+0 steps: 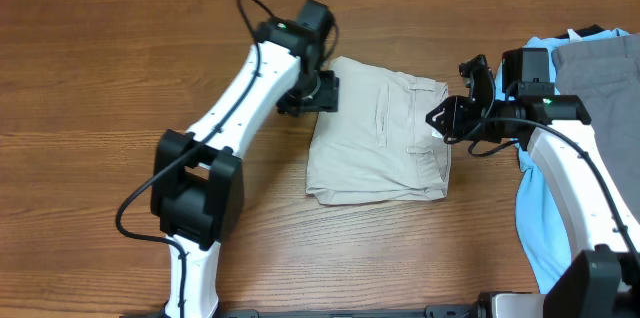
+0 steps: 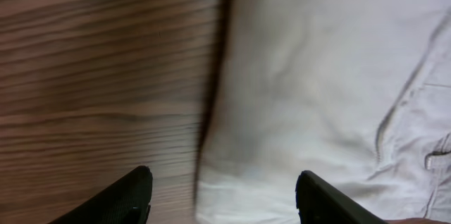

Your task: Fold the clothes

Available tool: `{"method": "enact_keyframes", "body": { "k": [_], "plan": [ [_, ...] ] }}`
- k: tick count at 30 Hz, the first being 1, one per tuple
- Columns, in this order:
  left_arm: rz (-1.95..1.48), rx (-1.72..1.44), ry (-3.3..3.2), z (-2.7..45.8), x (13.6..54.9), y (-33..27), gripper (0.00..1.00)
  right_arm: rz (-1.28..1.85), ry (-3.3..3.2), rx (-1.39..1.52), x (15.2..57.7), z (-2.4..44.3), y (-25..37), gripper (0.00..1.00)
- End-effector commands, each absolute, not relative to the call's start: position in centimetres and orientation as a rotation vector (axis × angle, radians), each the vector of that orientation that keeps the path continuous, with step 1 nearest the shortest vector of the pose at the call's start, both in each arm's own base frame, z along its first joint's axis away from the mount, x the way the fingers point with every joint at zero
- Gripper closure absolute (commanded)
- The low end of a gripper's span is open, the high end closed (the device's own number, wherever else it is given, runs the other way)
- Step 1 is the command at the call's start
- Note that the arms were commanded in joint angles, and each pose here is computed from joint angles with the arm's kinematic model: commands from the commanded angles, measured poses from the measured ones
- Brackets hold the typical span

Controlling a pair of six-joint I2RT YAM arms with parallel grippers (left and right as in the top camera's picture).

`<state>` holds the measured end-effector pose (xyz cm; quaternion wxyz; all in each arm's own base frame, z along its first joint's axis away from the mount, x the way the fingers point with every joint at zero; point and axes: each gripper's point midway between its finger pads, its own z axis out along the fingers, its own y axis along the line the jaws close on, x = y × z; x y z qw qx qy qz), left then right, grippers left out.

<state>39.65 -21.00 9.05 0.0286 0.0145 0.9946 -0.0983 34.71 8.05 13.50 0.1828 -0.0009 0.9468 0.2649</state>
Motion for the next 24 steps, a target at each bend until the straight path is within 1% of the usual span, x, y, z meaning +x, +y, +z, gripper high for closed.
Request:
{"method": "enact_keyframes", "body": {
  "k": [1,4,7,9,14,20,24],
  "plan": [
    [-0.389,0.081,3.026,12.0,39.8,-20.6,0.32,0.631,2.665,-0.02,37.3,11.3,6.7,0.68],
    [-0.377,0.101,3.045,12.0,39.3,-20.4,0.32,0.623,2.63,-0.032,39.5,9.6,6.6,0.63],
    [-0.371,0.108,3.058,11.9,38.9,-20.5,0.32,0.62,2.617,-0.035,41.1,7.8,6.6,0.57],
    [-0.37,0.117,3.06,11.9,38.7,-20.7,0.31,0.62,2.617,-0.035,41.8,6.6,6.6,0.54],
    [-0.371,0.152,3.058,11.9,38.5,-21.1,0.32,0.624,2.632,-0.029,42.3,4.6,6.6,0.54],
    [-0.371,0.154,3.058,11.9,38.5,-21.1,0.32,0.623,2.635,-0.023,42.3,4.5,6.4,0.55],
    [-0.37,0.168,3.058,11.9,38.3,-21.4,0.32,0.619,2.639,0.014,42.3,4.5,5.5,0.53]
  ]
}}
